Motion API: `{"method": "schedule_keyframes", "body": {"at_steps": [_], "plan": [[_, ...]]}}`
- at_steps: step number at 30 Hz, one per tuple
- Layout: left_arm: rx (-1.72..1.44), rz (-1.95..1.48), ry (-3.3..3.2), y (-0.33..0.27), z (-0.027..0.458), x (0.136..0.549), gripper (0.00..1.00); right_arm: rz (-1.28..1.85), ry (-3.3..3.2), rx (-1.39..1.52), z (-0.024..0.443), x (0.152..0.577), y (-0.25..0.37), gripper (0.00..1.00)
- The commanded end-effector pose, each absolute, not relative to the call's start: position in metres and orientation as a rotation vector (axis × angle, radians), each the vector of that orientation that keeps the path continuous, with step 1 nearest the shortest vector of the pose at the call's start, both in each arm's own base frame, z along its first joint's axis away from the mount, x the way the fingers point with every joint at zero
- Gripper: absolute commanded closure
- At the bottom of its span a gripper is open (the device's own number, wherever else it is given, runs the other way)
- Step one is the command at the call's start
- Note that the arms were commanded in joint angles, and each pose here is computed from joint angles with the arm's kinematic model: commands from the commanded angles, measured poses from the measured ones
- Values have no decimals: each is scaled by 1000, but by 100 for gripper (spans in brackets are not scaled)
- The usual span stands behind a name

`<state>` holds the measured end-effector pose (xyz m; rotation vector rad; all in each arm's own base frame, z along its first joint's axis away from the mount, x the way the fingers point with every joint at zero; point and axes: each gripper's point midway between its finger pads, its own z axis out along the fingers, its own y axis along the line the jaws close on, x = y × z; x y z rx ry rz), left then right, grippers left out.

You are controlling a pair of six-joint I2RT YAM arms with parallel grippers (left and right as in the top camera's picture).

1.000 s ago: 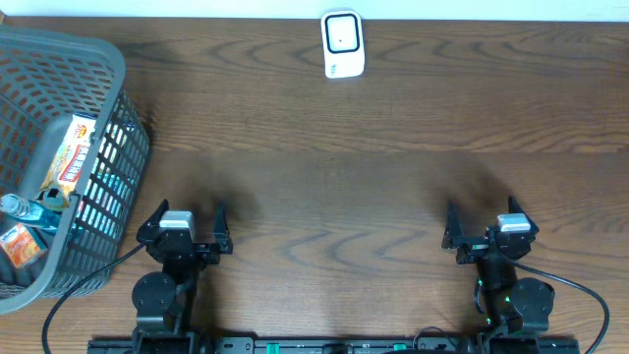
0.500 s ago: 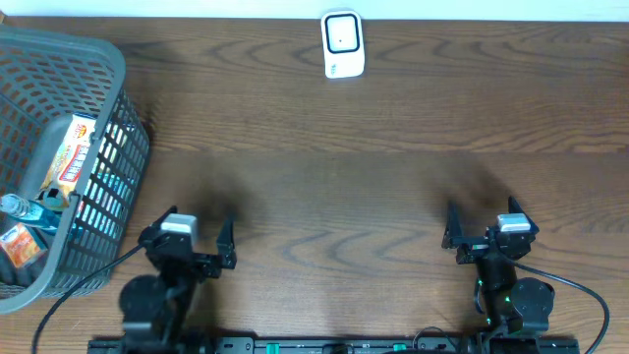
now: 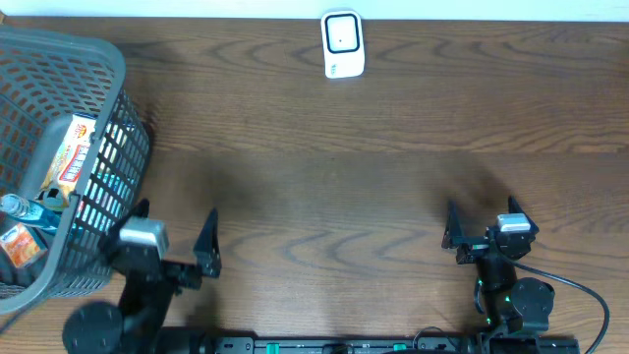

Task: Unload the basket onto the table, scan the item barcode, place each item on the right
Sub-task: 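Reach the left gripper into the basket and grasp the blue Listerine bottle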

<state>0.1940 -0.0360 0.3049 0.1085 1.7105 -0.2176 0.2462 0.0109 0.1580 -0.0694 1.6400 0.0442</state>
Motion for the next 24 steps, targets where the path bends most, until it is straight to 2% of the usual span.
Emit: {"method": "schedule_keyframes", "body": {"at_steps": [1,8,13,17,24], "plan": [[107,-251,1749,-40,329,211,2,46,1643,-80,157,246,14,1],[128,-292,1808,-47,380,231,2,46,1643,-80,157,246,14,1],[151,-352,1908,-55,359,238,2,46,1643,-80,157,246,14,1],[148,-387,1865,-59,371,245,2,46,1643,-80,157,246,14,1],[-330,-186,1733,9,423,262,2,46,1643,-80,157,246,14,1]]}}
